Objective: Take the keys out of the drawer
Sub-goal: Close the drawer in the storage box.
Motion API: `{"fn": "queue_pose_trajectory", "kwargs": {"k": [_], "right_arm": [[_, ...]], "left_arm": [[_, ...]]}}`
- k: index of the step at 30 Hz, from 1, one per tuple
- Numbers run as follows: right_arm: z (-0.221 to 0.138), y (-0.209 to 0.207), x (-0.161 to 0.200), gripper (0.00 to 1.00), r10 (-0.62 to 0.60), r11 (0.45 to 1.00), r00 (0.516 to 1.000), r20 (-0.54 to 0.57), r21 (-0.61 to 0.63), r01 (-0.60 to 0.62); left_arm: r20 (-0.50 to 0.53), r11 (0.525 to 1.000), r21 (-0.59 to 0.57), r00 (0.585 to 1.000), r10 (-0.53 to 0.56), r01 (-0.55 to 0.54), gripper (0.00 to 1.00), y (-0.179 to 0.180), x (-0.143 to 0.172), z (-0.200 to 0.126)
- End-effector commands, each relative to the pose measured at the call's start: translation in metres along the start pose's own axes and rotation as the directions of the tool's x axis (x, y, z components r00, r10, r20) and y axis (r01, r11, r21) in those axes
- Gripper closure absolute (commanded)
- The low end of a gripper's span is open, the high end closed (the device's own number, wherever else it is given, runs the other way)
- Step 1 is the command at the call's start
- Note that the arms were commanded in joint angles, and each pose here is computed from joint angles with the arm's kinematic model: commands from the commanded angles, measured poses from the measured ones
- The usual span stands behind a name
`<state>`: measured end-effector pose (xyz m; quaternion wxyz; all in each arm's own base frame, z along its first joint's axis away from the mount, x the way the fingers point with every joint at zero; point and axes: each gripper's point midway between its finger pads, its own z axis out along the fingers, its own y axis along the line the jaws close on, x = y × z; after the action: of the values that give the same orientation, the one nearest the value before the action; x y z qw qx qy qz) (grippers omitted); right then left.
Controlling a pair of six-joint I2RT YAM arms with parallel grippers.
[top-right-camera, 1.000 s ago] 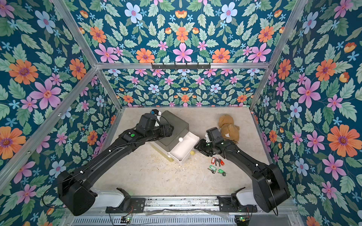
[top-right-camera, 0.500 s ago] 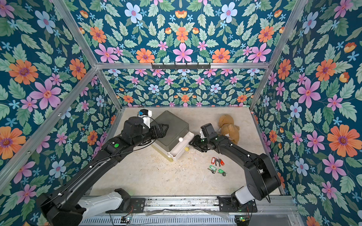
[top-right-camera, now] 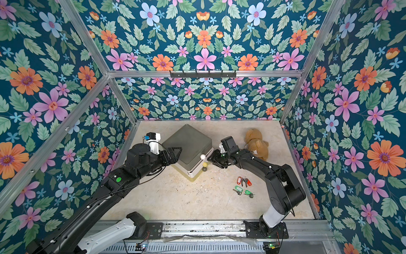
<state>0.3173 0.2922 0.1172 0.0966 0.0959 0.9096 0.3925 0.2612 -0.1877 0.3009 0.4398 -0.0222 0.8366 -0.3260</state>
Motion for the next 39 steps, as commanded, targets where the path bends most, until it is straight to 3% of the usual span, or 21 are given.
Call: {"fn": "queue_pose_trajectory", "kwargs": {"k": [1, 21, 39], "right_arm": [[0.010, 0.006, -0.002, 0.51, -0.005, 1.000, 1.000, -0.014, -0.022, 0.005], [0.017, 0.003, 0.002, 0.50, -0.012, 1.000, 0.999, -0.032, -0.011, 0.012], [-0.023, -0.014, -0.006, 0.50, -0.005, 1.000, 0.998, 0.057, 0.014, 0.004]], "left_arm": [[0.009, 1.000, -0.009, 1.000, -0.003, 0.003, 0.01, 0.001, -0.002, -0.001], [-0.006, 1.000, -0.017, 1.000, -0.007, 0.007, 0.01, 0.003, 0.002, 0.002], [-0.040, 0.999, -0.002, 0.998, -0.045, 0.045, 0.01, 0.005, 0.013, 0.014]]}}
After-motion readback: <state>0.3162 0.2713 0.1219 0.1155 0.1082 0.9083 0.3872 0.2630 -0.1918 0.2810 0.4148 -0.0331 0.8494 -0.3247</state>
